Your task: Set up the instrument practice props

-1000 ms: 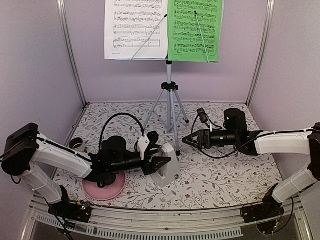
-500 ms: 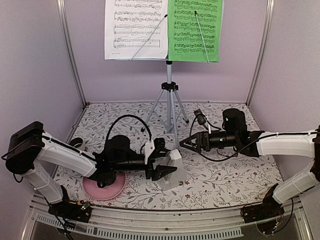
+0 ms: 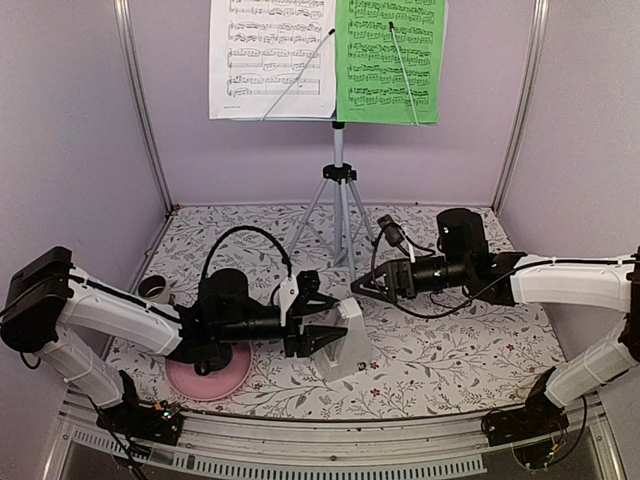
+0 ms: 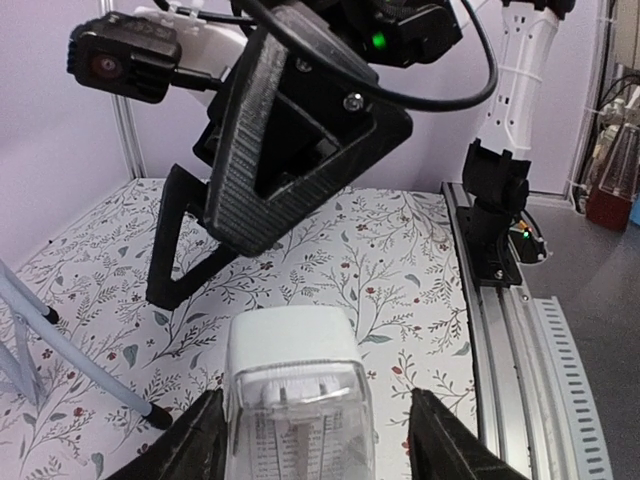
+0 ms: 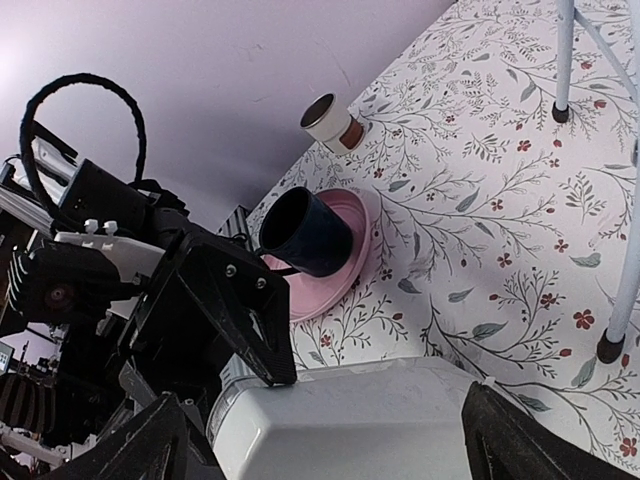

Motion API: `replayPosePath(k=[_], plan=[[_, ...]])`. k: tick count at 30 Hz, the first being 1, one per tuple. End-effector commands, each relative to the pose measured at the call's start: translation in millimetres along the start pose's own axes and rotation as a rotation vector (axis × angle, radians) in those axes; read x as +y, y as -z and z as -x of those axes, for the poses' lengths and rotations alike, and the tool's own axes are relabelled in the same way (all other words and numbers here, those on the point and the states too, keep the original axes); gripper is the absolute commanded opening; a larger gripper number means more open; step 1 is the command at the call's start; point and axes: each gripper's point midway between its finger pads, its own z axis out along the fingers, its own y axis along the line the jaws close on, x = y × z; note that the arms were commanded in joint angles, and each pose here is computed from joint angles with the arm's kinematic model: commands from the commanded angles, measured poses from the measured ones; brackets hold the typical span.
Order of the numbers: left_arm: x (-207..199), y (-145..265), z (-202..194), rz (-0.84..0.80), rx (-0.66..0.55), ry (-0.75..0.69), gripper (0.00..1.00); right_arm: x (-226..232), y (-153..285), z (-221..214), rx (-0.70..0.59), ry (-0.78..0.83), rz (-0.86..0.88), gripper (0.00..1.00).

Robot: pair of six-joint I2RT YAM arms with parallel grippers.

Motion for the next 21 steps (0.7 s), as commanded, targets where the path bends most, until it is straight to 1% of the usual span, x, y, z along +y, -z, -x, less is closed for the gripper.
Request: replayPosePath(k=[1,6,10,15,21], plan=[[-5,1,6,-0.007,-0.013,-0.003,0.6,8,-7,-7,0.047,-0.009,0.029,0.98],[-2,1,4,0.015,-0.011,-0.006,0.53,1,-14,-17,0.095,-0.027,0.007,0.98],[-5,-2,3,-0.006,-0.013,-0.009,0.46,-7,-19,-27,0.12,-0.036,-0.006,0.95],[-4,-1,4,0.002,-0.015,-0.017,0.42,-15,-24,-35,0.145,-0.051,-0.015,0.91],[-3,0,3,0.007,-0.012,-0.02,0.38,-22,-25,-45,0.169,-0.062,-0.033,0.89]])
